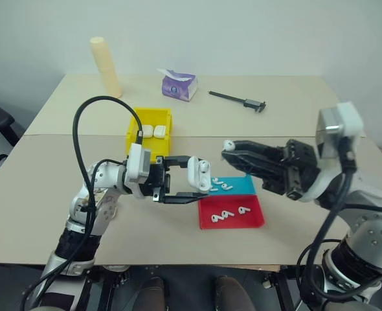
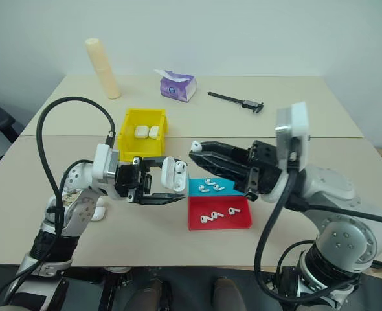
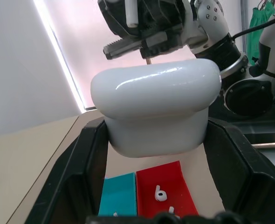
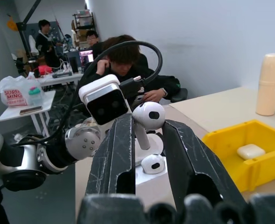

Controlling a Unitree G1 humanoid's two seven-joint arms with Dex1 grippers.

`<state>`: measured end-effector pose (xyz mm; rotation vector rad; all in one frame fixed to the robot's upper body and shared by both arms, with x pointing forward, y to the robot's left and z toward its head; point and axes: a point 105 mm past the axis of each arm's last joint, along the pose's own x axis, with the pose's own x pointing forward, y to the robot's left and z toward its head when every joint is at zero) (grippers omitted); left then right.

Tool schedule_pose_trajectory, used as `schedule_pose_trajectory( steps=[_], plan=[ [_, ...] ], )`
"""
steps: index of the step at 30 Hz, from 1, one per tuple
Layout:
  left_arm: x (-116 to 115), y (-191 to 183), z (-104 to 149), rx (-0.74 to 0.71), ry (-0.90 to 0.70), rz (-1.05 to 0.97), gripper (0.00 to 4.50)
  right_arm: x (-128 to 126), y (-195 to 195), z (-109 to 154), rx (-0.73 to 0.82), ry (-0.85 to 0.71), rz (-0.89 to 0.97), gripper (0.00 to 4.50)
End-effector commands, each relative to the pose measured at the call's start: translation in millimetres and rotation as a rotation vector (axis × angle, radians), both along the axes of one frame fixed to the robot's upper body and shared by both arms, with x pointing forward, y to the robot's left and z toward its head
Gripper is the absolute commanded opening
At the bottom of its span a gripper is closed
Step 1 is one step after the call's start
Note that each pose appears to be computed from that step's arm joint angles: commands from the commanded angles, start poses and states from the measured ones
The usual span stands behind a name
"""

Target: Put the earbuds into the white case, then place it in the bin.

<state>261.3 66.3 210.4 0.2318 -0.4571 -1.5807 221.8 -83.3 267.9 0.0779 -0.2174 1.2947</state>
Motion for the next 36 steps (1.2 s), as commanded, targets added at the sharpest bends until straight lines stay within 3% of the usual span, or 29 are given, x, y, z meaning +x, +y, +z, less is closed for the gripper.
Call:
schedule_pose_trajectory(
  steps=[1,31,36],
  plan=[
    [-1.5,-2.7,9.7,-0.013,-0.043,-0.010,2.80,-8.9,3.8,2.2,-0.031,-0.055,0.018,1.01],
    [-4.0,-2.6,10.1,-0.053,-0.053,0.043,2.80,-0.9,11.7,-25.9,-0.148,-0.068,0.027,1.01],
    [-2.8,-4.5,11.9,-0.067,-0.056,0.050,2.80,-4.7,12.1,-30.0,-0.185,-0.084,0.038,2.28]
  ],
)
